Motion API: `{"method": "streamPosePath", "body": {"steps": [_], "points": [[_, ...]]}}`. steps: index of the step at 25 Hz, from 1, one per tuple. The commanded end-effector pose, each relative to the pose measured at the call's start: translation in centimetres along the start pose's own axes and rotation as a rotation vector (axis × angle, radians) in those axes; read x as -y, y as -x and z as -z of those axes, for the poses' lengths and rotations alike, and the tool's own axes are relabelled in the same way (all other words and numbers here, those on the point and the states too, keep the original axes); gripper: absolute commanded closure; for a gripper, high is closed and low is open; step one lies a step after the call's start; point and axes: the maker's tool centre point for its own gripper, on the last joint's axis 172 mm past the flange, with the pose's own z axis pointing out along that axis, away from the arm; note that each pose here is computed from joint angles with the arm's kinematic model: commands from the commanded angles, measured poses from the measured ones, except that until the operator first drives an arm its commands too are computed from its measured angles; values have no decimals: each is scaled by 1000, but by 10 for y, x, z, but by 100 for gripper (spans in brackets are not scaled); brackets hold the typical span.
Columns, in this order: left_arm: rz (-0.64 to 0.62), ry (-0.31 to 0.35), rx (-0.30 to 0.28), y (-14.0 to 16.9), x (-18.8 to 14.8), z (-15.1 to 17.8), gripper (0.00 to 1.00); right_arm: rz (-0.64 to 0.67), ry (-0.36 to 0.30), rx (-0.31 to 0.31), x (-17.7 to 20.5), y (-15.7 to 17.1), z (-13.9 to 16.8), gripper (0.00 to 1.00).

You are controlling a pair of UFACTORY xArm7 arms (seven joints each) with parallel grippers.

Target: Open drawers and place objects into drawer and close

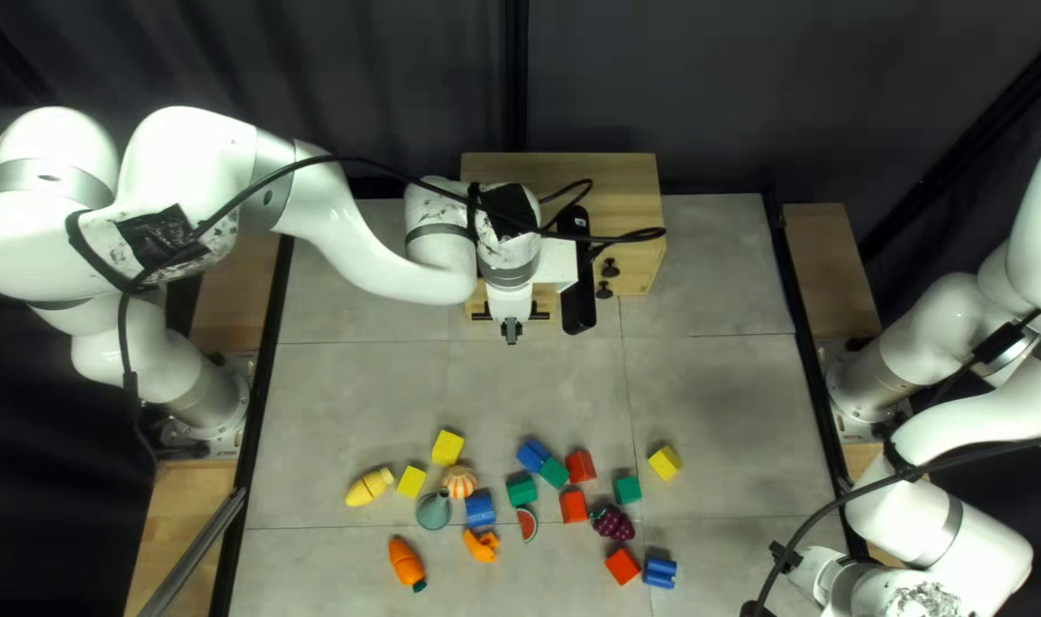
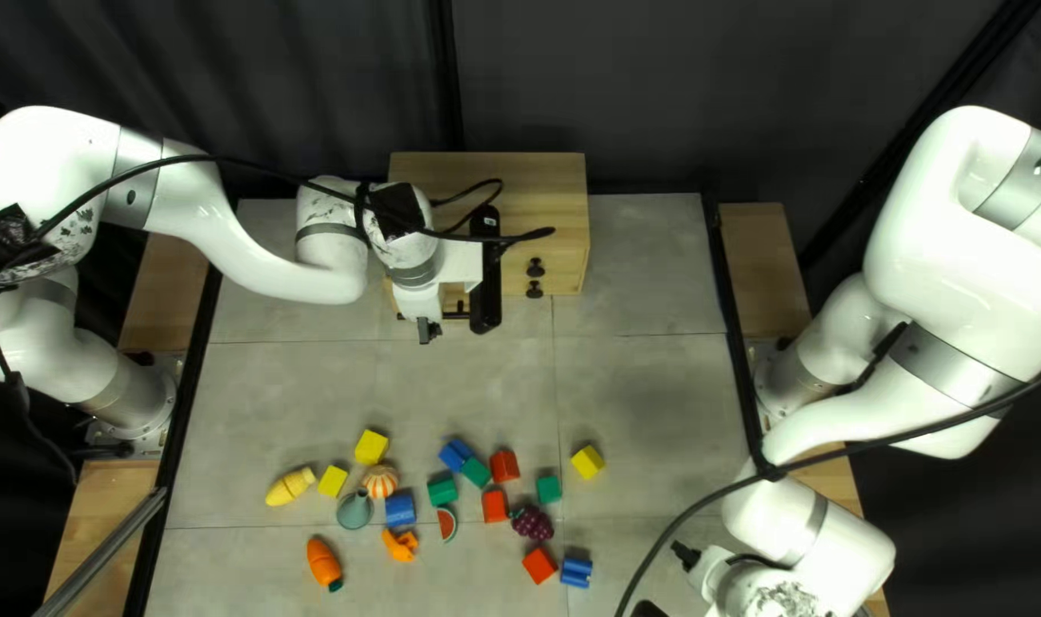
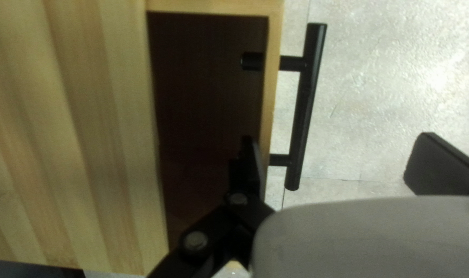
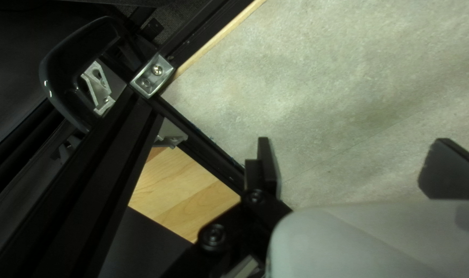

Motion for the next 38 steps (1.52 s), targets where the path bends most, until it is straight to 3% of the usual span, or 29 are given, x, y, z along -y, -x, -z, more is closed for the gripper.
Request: {"method": "streamPosePath", "body": {"steps": [1, 15, 23, 31, 38], "points": [[-15, 14, 3, 3, -10, 3, 0, 0, 0, 0, 0, 0, 0, 0], [-31, 20, 2, 4, -41, 18, 0, 0, 0, 0, 0, 0, 0, 0], [16, -49, 4, 0, -25, 32, 0, 0, 0, 0, 0, 0, 0, 0], [70, -108, -31, -12, 10, 5, 0, 0, 0, 0, 0, 0, 0, 0], [89, -89, -44, -12, 12, -18, 0, 0, 0, 0, 0, 0, 0, 0]]}}
